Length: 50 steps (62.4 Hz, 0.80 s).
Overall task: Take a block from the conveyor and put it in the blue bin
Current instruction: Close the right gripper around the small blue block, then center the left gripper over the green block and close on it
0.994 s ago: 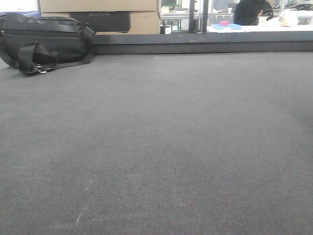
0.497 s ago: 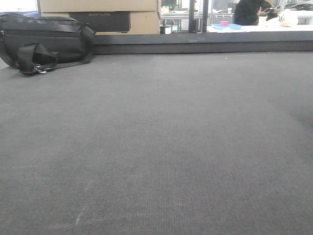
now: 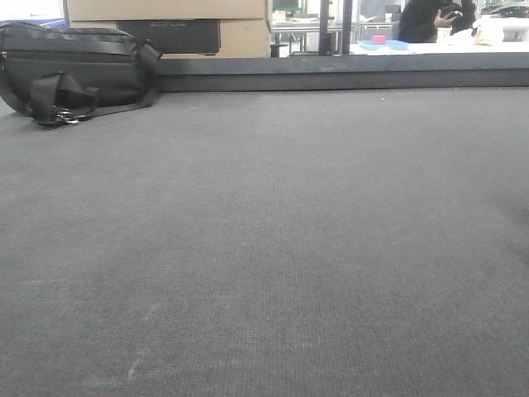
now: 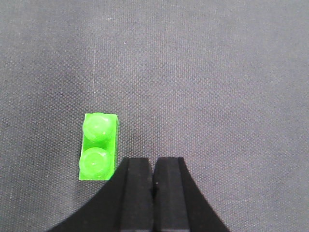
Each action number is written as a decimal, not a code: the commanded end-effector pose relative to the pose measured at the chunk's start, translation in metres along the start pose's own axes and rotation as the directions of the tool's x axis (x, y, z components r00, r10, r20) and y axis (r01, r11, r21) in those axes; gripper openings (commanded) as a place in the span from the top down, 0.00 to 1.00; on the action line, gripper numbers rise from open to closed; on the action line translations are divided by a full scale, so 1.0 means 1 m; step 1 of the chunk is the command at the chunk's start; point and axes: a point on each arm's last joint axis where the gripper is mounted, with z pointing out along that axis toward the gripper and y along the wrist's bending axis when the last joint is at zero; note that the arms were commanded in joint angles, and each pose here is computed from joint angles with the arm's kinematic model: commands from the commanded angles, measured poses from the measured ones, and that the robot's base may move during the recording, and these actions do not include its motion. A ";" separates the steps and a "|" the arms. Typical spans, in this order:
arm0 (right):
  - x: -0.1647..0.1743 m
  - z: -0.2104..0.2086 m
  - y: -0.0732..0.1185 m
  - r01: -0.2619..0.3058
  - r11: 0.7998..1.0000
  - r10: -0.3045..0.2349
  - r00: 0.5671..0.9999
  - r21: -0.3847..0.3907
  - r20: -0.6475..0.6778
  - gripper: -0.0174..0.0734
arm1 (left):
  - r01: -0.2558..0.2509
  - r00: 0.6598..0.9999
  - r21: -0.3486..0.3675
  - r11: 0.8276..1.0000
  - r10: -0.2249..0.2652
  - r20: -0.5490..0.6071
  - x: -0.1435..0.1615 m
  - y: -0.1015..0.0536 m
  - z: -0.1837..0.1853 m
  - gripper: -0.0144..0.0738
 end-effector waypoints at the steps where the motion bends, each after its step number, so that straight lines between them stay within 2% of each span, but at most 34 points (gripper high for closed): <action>1: -0.001 0.001 -0.005 -0.036 0.999 0.036 0.999 -0.003 0.030 0.27 | 0.016 1.000 0.003 1.000 -0.016 0.014 -0.002 0.001 -0.002 0.96; 8: -0.001 0.003 -0.009 -0.060 0.998 0.060 0.998 -0.002 0.013 0.33 | 0.016 1.000 0.003 1.000 -0.016 0.011 -0.002 0.000 -0.002 0.96; 21: -0.001 0.006 -0.009 -0.060 0.998 0.060 0.998 -0.002 -0.009 0.47 | 0.016 1.000 0.003 1.000 -0.016 0.011 -0.002 0.000 -0.002 0.96; 35: 0.000 0.006 -0.009 -0.047 0.999 0.047 0.999 -0.002 -0.012 0.52 | 0.016 1.000 0.003 1.000 -0.016 0.008 -0.002 0.000 -0.002 0.96; 40: 0.000 0.006 -0.009 -0.044 0.999 0.044 0.999 -0.002 -0.012 0.63 | 0.016 1.000 0.003 1.000 -0.016 0.008 -0.002 0.000 -0.002 0.96; 48: 0.000 0.006 -0.010 -0.038 0.999 0.038 0.999 0.006 -0.014 0.97 | 0.017 1.000 0.004 1.000 -0.017 0.006 -0.001 0.000 -0.002 0.96; 50: -0.001 0.006 -0.010 -0.038 0.999 0.038 0.999 0.006 -0.015 0.99 | 0.021 1.000 0.004 1.000 -0.021 0.006 -0.001 0.000 -0.002 0.96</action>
